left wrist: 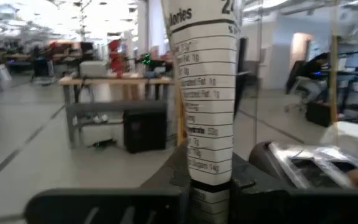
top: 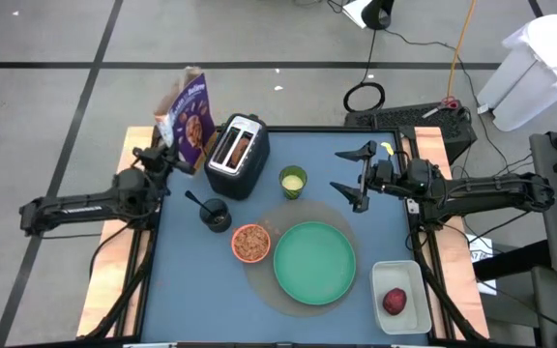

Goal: Arrange a breakfast setting
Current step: Pour the cereal into the orange bowl

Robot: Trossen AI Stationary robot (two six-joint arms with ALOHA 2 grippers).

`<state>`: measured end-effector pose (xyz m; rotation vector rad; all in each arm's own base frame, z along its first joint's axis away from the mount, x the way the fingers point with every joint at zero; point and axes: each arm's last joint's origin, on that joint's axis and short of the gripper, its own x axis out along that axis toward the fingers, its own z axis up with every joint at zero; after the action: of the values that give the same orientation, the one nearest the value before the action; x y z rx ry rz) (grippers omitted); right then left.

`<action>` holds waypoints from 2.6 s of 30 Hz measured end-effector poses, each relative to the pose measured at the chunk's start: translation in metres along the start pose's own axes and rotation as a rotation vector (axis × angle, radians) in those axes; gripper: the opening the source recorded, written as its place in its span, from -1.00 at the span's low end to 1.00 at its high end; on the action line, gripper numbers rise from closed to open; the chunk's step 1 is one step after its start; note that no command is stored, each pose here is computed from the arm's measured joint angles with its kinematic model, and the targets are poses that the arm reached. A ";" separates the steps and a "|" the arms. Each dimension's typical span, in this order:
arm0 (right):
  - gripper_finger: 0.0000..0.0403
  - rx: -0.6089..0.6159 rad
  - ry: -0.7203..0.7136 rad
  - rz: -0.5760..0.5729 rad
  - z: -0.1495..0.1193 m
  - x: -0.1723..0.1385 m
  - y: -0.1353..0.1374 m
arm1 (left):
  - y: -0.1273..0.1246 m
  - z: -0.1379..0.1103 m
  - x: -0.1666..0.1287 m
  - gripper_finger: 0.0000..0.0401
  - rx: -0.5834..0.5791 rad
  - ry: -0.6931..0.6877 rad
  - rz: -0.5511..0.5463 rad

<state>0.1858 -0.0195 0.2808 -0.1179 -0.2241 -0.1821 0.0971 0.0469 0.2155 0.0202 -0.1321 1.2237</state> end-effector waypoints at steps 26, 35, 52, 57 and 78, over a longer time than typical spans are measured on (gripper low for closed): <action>0.86 0.000 0.001 0.000 0.000 0.000 0.000 | 0.004 -0.038 -0.001 -0.82 -0.082 0.060 0.008; 0.86 0.000 0.000 0.000 0.000 0.000 0.000 | 0.004 -0.039 -0.001 -0.81 -0.091 0.060 0.008; 0.86 0.000 0.000 0.000 0.000 0.000 0.000 | 0.004 -0.039 -0.002 0.00 -0.139 0.063 0.007; 0.86 0.000 0.000 0.000 0.000 0.000 0.000 | 0.004 -0.039 -0.002 0.19 -0.140 0.061 0.007; 0.86 0.000 0.000 0.000 0.000 0.000 0.000 | 0.005 -0.009 -0.003 0.32 -0.263 -0.155 -0.105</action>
<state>0.1858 -0.0195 0.2808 -0.1183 -0.2239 -0.1823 0.0924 0.0468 0.2056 -0.1061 -0.4217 1.0914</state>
